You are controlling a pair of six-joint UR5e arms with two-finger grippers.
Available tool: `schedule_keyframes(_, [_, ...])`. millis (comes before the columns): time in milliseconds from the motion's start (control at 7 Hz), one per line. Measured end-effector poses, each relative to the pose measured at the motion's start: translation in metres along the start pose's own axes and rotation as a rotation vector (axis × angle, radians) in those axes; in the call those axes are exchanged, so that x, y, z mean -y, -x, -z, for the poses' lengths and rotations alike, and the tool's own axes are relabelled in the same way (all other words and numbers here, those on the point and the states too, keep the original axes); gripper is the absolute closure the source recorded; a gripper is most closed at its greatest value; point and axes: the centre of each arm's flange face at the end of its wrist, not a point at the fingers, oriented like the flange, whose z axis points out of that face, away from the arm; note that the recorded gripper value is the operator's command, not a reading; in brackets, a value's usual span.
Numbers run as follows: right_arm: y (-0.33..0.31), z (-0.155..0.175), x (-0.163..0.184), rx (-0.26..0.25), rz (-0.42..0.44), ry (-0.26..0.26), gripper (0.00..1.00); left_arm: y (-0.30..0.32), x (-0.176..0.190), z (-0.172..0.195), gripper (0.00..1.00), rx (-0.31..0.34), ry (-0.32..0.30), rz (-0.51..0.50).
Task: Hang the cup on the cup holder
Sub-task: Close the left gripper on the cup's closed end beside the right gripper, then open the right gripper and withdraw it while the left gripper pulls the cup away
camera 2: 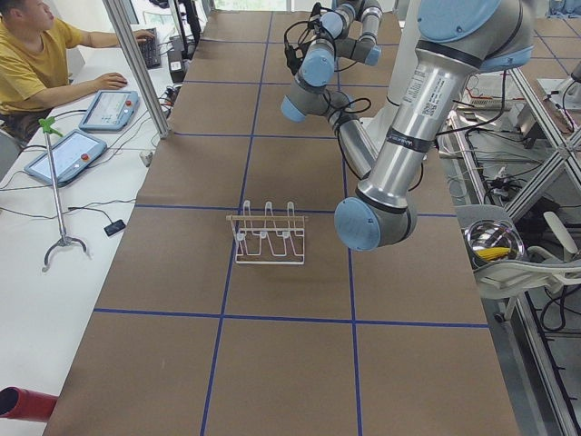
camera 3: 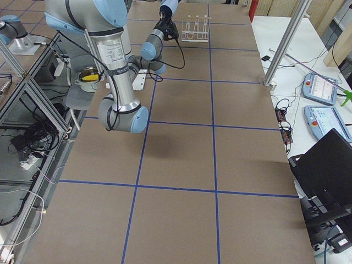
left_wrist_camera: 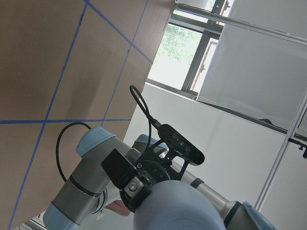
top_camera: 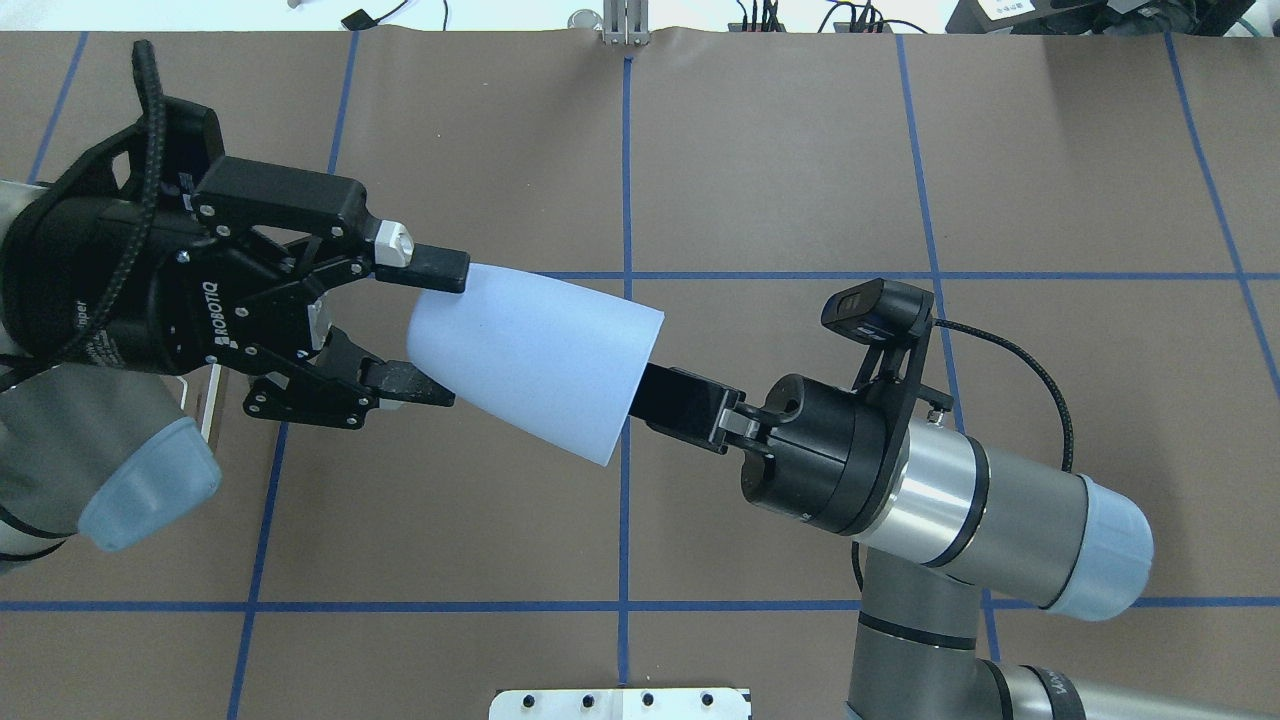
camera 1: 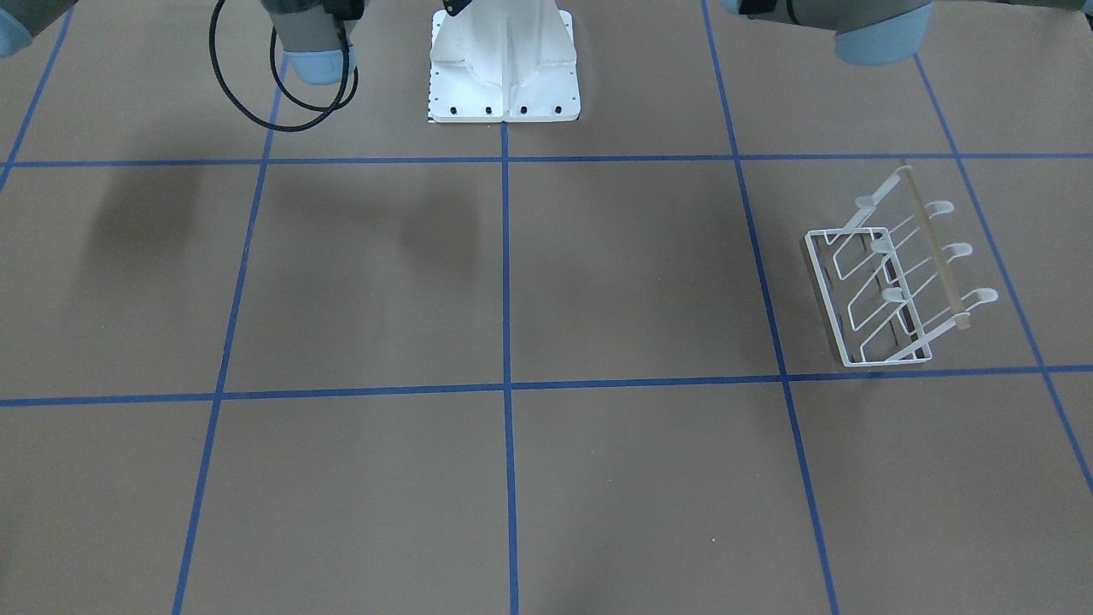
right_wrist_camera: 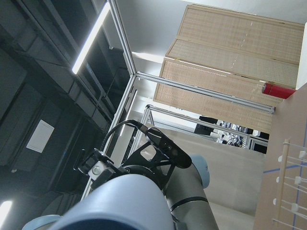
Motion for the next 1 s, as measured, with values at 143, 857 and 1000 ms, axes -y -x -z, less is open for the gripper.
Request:
schedule_keyframes(143, [-0.0005, -0.0004, 0.0002, -0.003, 0.000, -0.004, 1.00, 0.0016, -0.0015, -0.0009, 0.22, -0.011, 0.009, -0.005])
schedule_keyframes(857, [-0.0017, 0.0001, -0.0017, -0.004, -0.003, -0.003, 0.44, 0.0071, -0.0027, -0.0061, 0.81, -0.028, 0.019, -0.003])
schedule_keyframes(1000, [-0.0020, 0.0004, -0.0020, -0.005, -0.004, -0.002, 0.00, 0.0084, -0.0019, -0.0059, 0.87, -0.029, 0.021, -0.006])
